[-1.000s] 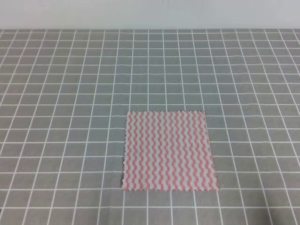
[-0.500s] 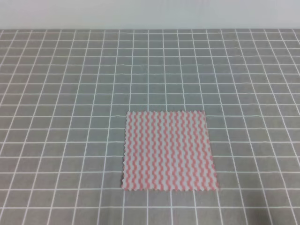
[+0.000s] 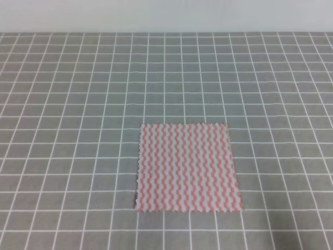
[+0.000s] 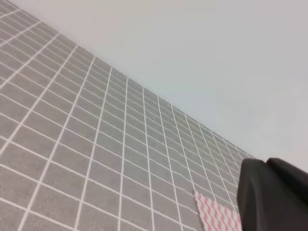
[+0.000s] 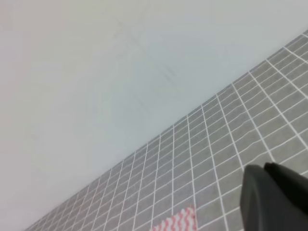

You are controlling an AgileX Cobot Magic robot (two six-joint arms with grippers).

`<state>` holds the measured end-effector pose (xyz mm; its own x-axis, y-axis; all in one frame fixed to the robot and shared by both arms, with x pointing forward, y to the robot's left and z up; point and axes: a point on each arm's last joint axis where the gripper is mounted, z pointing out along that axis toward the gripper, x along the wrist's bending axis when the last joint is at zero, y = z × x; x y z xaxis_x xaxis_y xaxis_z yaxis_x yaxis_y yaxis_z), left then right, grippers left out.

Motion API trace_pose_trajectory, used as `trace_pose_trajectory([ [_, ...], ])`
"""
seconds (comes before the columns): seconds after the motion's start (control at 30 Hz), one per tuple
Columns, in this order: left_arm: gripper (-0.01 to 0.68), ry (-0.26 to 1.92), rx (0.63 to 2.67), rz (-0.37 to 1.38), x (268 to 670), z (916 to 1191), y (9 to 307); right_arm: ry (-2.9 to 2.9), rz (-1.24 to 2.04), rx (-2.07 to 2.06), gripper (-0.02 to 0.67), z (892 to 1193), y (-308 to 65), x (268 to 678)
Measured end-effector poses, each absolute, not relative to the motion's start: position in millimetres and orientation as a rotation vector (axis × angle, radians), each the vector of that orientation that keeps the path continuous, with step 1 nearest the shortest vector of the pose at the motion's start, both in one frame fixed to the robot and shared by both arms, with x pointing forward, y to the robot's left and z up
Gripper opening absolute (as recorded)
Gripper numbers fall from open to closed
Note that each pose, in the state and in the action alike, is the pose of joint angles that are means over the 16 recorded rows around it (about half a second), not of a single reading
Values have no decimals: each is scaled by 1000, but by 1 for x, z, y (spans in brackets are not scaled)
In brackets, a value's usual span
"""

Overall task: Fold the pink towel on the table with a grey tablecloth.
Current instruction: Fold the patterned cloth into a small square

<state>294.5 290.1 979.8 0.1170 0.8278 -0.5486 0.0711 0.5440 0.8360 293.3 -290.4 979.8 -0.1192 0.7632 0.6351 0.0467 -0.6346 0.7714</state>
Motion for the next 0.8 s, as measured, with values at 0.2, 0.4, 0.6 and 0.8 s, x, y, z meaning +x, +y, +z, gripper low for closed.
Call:
trace_pose_trajectory([
  [0.2, -2, 1364, 791, 628, 294, 983, 291, 873, 1853, 1681, -16, 981, -289, 293],
  [0.4, -2, 1360, 824, 601, 295, 996, 288, 951, 1836, 1710, -16, 993, -285, 295],
  [0.6, -3, 1381, 979, 534, 303, 1019, 279, 1143, 1752, 1771, -16, 1013, -277, 304],
  [0.8, -3, 1398, 1226, 469, 325, 1048, 268, 1387, 1588, 1849, -17, 1029, -269, 321],
])
